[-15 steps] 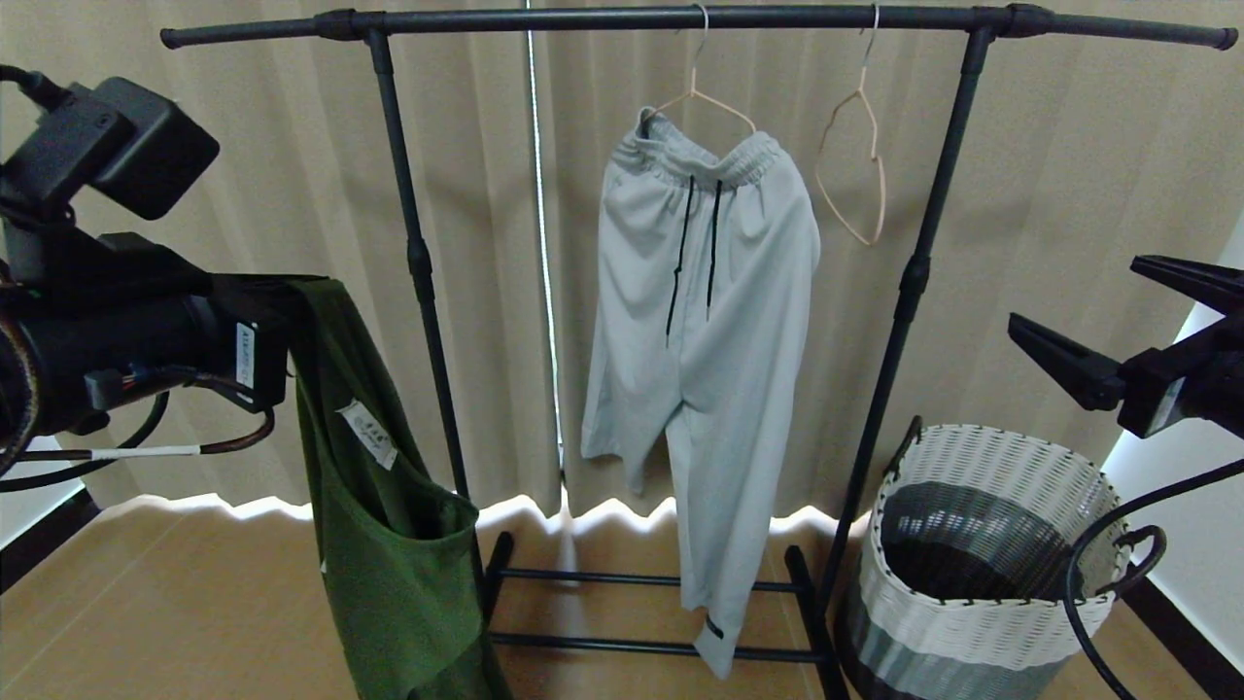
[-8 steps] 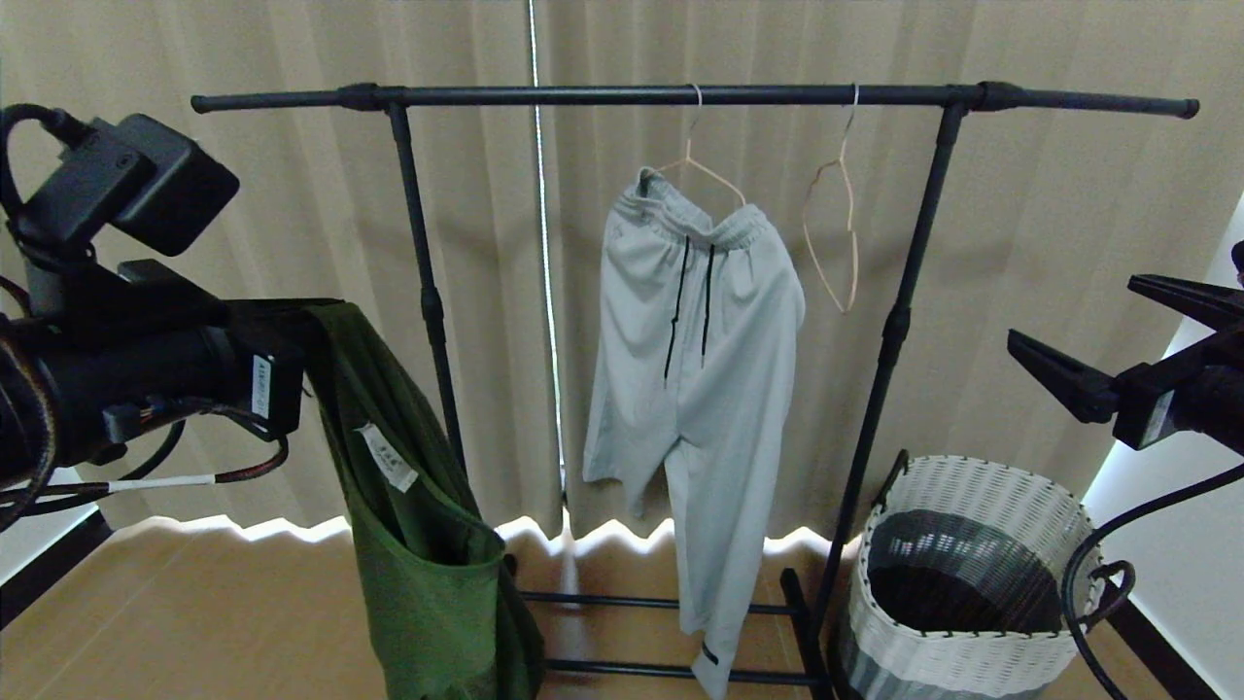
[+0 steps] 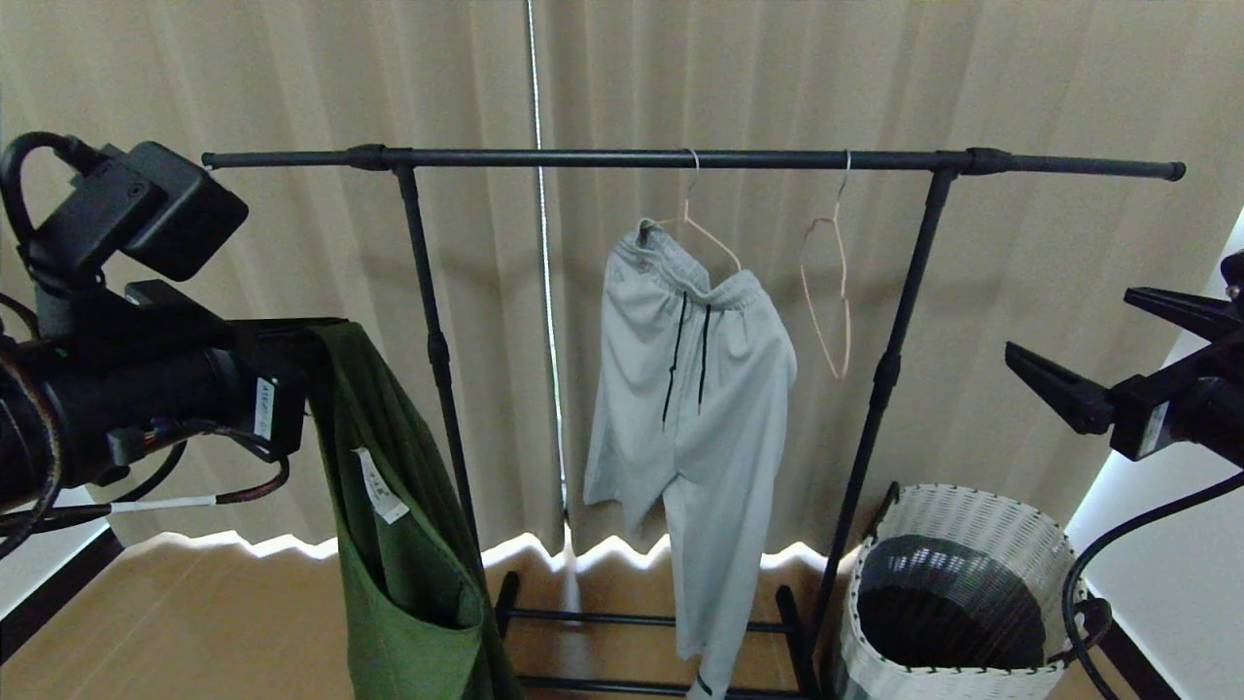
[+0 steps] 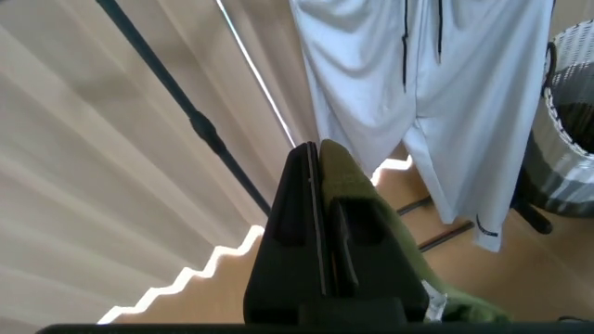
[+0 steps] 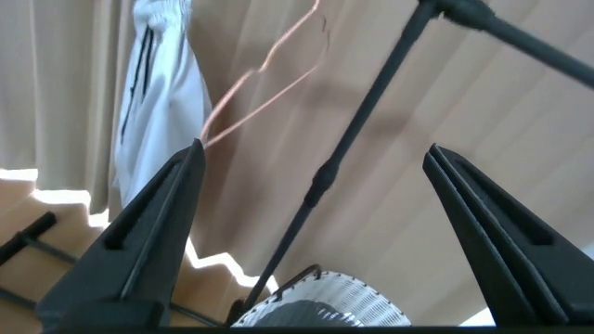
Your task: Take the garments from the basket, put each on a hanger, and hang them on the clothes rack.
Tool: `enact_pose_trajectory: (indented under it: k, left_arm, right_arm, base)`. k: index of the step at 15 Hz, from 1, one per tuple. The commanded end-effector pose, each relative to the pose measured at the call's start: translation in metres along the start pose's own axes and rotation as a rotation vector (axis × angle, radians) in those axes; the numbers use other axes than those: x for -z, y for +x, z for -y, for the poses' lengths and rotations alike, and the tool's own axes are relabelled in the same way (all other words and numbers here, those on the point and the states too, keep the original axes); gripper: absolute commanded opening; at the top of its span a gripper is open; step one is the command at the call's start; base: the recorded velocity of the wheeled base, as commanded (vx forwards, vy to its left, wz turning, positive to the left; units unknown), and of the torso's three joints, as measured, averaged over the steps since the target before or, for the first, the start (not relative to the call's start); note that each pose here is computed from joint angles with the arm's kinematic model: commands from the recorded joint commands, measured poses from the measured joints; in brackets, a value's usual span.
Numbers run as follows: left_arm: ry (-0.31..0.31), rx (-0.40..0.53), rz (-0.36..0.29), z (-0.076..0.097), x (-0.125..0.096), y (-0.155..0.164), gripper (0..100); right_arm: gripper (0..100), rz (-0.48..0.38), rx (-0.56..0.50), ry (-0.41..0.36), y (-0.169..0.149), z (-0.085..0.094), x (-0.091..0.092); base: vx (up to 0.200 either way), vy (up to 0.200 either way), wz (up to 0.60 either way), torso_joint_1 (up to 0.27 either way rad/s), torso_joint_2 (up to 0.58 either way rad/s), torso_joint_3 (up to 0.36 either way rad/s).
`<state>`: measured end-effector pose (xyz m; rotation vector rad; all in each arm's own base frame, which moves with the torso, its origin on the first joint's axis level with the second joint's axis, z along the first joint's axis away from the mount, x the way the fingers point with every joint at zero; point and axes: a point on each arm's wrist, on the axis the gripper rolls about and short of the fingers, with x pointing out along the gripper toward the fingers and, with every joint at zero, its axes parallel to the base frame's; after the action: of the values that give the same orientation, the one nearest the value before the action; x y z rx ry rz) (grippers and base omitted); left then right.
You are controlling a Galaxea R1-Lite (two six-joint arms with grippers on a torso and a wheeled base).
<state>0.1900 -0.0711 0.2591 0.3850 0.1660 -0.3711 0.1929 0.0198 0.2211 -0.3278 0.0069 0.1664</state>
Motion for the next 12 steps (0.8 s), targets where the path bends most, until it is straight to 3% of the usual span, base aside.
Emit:
enact_pose_trajectory:
  k: [1,4,6,8,12]
  left_arm:
    - [0.000,0.001,0.006,0.001,0.001,-0.004,0]
    - [0.007,-0.014,0.036,0.001,0.005,-0.003,0]
    - [0.074,-0.037,0.062,0.001,0.010,-0.001,0]
    - [0.093,-0.052,0.065,0.000,0.016,0.000,0]
    - [0.085,-0.055,0.074,0.001,0.018,0.001,0]
  right_arm:
    - [100,-0.014,0.009,0.000,-0.001,0.001,0.004]
    - [100,-0.067,0.039,0.031,0.001,0.004,0.000]
    - [100,-0.225,0.021,0.171,0.004,0.003,-0.003]
    - [100,-0.274,-0.009,0.265,0.005,-0.002,-0.009]
    - [100,-0.325,0.007,0.265,0.003,-0.012,-0.007]
  base:
    - [0.000,0.000,0.00,0.237,-0.50,-0.261]
    - [0.000,0.000,0.00,0.240,-0.51,-0.264]
    - [0.000,0.000,0.00,0.239,-0.52,-0.261]
    - [0.000,0.000,0.00,0.210,-0.43,-0.224]
    - [0.000,0.000,0.00,0.046,-0.09,-0.048]
